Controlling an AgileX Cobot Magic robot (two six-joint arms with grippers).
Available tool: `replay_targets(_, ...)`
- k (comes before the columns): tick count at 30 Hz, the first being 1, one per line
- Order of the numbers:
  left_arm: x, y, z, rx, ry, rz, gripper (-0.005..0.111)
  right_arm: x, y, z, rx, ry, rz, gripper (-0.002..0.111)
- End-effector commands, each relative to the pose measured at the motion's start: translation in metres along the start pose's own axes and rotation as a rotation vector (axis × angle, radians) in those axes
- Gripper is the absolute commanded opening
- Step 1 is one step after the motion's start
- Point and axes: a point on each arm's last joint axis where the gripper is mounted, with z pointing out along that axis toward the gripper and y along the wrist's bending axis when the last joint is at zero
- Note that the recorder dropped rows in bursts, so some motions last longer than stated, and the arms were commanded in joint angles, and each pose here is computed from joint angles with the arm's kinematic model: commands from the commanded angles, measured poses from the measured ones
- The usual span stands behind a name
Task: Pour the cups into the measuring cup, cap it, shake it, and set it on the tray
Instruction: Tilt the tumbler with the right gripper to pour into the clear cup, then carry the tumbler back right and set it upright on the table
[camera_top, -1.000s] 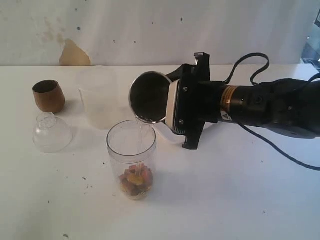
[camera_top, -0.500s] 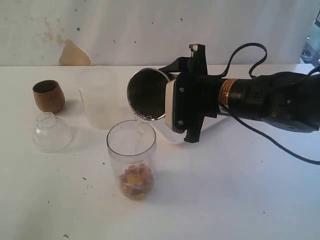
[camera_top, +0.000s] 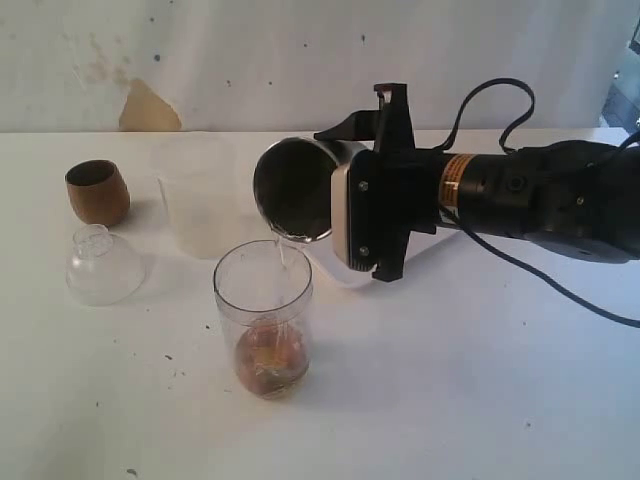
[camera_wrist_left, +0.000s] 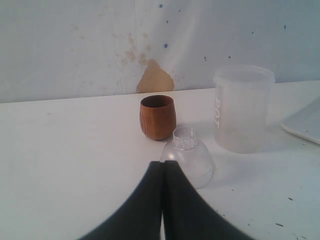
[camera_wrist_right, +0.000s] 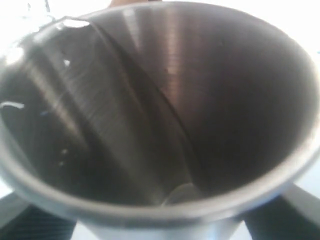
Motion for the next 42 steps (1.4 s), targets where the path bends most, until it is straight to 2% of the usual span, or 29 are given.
replay_targets(1,0.0011,-0.0005,0.0001,0.007,-0.007,-0.008,0.000,-0.0077,-0.0112,-0.0029,0.054,-0.042,-0.034,0.000)
replay_targets(11,0.0011,-0.0005,0.0001,0.007,-0.007,-0.008,0.000,-0.0075,-0.0111,-0.0029,0.055,-0.038,-0.114,0.000)
replay_targets(29,0.0011,-0.0005,0.0001,0.007,-0.007,-0.008,0.000,-0.0074,-0.0113,-0.0029,0.057,-0.037,-0.109,0.000)
replay_targets(30,0.0011,-0.0005,0.0001,0.007,-0.007,-0.008,0.000,-0.0073,-0.0116,-0.0029,0.059,-0.035,-0.095,0.000)
replay_targets(34,0.0011,-0.0005,0.0001,0.007,-0.007,-0.008,0.000,-0.0054,-0.0151,-0.0031,0.095,-0.023,0.115,0.000)
replay_targets(38,0.0011,-0.0005,0.0001,0.007,-0.007,-0.008,0.000,-0.0052,-0.0151,-0.0031,0.095,-0.024,0.192,0.000)
replay_targets(42,0.0011,-0.0005,0.0001,0.007,-0.007,-0.008,0.000,-0.0048,-0.0159,-0.0032,0.102,-0.033,0.401,0.000)
